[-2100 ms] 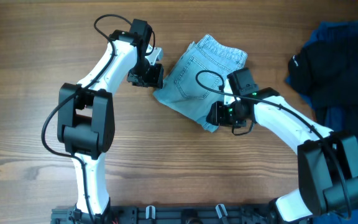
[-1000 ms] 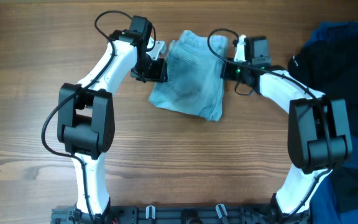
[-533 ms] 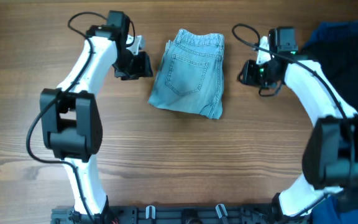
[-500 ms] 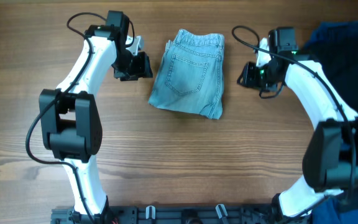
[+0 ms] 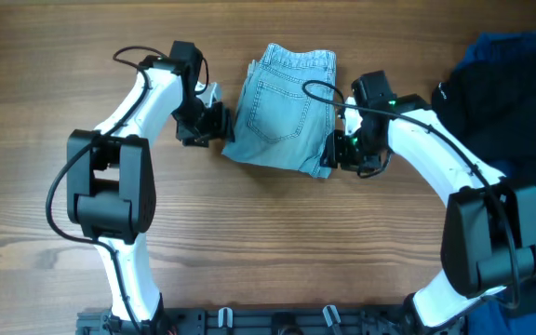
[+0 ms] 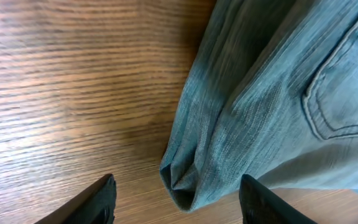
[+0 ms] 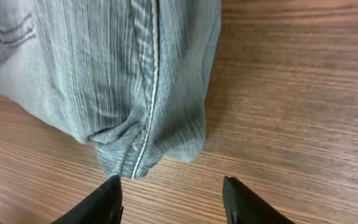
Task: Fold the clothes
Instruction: 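Press both grippers against the jeans' sides to square the bundle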
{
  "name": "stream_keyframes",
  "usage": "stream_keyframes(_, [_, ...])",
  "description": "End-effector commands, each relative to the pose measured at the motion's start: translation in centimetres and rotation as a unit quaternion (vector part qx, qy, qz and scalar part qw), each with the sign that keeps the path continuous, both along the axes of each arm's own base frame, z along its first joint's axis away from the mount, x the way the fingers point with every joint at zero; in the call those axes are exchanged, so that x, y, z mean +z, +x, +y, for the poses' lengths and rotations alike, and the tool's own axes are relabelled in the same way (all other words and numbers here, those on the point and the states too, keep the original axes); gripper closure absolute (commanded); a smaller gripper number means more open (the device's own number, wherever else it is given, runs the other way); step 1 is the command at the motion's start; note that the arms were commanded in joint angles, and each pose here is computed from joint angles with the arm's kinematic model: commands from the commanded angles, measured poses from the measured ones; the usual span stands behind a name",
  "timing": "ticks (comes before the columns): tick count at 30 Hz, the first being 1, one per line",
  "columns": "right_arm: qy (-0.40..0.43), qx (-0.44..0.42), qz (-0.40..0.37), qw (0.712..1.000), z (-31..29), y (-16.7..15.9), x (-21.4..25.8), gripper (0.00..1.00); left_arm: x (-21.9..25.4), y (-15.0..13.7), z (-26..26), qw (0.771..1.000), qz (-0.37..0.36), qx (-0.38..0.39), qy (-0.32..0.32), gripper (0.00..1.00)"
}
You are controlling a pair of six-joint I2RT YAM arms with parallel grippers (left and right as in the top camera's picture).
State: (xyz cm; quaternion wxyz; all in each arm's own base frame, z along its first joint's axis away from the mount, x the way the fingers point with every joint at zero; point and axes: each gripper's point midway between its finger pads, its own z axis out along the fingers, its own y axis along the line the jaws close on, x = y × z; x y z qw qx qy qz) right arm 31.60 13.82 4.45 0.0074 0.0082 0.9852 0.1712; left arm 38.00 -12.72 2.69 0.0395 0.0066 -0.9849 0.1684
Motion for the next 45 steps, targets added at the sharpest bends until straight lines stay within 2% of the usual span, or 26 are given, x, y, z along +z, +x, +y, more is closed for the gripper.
stream_keyframes(1, [-0.002,-0.011,-0.005,1.0,1.1,0.1,-0.1,0.48,0.0,-0.4,-0.8,1.0,0.006,0.006,-0.026,0.37])
stream_keyframes(15, [-0.044,-0.024,-0.004,0.999,1.7,-0.3,-3.0,0.48,-0.9,-1.8,-1.8,0.999,0.023,-0.003,-0.038,0.39])
stream_keyframes(17, [-0.043,-0.024,-0.007,0.999,1.7,-0.2,-3.3,0.49,-1.5,-1.9,-1.8,0.999,0.02,-0.003,-0.038,0.42])
stream_keyframes(19, [-0.042,-0.026,-0.009,0.999,1.8,-0.1,-3.3,0.5,-1.9,-1.6,-1.9,0.999,0.01,-0.002,-0.04,0.51])
stream_keyframes(23, [-0.041,-0.034,-0.009,0.999,1.8,0.0,-3.3,0.55,-2.0,-0.9,-2.0,0.999,-0.005,-0.002,-0.043,0.67])
stream_keyframes(24, [-0.04,-0.034,-0.012,0.999,1.9,0.2,-3.3,0.6,-2.0,-0.7,-2.1,0.999,-0.01,-0.003,-0.044,0.71])
stream_keyframes(27, [-0.036,-0.035,-0.02,0.999,2.0,0.5,-3.5,0.69,-1.9,-0.5,-2.1,0.999,-0.013,-0.003,-0.045,0.73])
stream_keyframes(31, [-0.036,-0.034,-0.023,0.998,1.9,0.5,-3.7,0.95,-1.9,-0.5,-2.1,0.999,-0.014,-0.003,-0.045,0.76])
stream_keyframes(37, [-0.074,-0.002,-0.021,0.997,-0.7,0.2,-4.0,0.96,-2.0,-0.1,-1.9,0.999,-0.023,-0.002,-0.04,0.95])
stream_keyframes(40, [-0.111,-0.006,-0.018,0.994,-3.6,0.3,-4.3,0.96,-2.2,0.5,-1.4,0.999,-0.035,0.001,-0.029,0.96])
stream_keyframes(45, [-0.112,0.005,-0.026,0.993,-4.3,0.7,-4.2,0.96,-2.1,0.9,-1.2,0.999,-0.041,0.005,-0.03,0.96])
